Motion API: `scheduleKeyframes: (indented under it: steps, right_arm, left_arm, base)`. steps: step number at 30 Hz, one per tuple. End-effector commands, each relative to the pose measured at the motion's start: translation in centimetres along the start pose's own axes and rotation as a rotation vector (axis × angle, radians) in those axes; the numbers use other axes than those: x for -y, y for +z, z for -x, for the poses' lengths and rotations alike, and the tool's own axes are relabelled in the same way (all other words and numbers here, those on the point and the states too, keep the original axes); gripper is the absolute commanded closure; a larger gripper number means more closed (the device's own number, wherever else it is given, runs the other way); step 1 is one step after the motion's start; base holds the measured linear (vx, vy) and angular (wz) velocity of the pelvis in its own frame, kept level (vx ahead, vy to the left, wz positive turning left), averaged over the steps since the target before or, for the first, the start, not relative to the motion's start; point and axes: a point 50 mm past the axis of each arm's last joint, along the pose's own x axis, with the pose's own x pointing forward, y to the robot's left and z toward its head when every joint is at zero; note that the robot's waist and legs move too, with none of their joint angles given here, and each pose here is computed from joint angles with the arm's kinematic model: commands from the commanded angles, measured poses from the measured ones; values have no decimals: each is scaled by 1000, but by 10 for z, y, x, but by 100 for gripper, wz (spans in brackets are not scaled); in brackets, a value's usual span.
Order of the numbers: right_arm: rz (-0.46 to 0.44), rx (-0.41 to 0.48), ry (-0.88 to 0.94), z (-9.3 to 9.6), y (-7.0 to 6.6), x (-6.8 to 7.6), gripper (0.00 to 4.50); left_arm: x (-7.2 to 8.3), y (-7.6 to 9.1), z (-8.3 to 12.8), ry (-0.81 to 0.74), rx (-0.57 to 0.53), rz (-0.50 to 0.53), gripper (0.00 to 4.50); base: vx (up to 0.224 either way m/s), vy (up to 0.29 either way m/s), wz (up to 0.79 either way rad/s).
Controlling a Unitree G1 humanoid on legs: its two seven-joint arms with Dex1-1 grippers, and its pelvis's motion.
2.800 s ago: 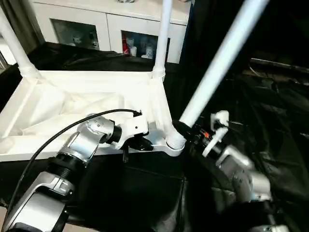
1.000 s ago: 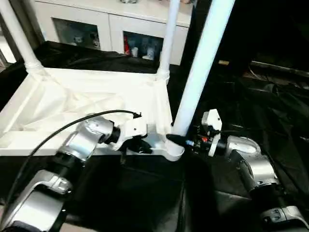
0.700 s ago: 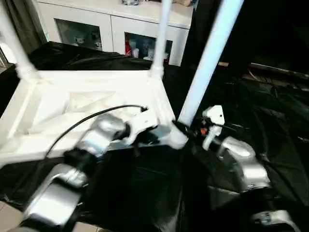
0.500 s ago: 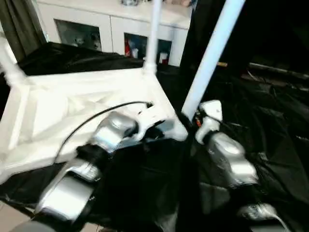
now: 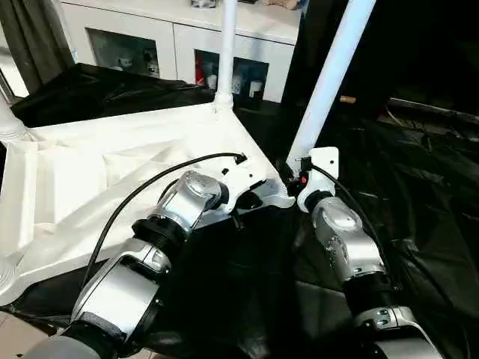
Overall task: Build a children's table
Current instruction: Rotate leg to tighten
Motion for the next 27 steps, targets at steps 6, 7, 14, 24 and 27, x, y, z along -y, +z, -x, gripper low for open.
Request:
scheduleKeyframes:
  steps: [6, 7, 14, 24, 27]
  right_arm:
    - [-1, -225, -24, 10, -45, 1, 263]
    - [-1, -225, -24, 10, -45, 2, 263]
    - [-7, -208, -8, 7, -40, 3, 177]
    - [12, -82, 114, 8, -19, 6, 90]
    - [44, -45, 136, 12, -14, 12, 66]
  left_arm:
    - [-10, -3, 3, 77, -34, -6, 450]
    - [-10, -3, 3, 77, -34, -6, 450]
    - [-12, -2, 5, 71, -30, -11, 450]
    - [-12, 0, 8, 46, -9, -36, 450]
    - [-12, -1, 9, 32, 1, -45, 450]
  base:
    - [0, 0, 0]
    - [0, 0, 0]
    - [0, 0, 0]
    - [0, 0, 0]
    - [0, 0, 0]
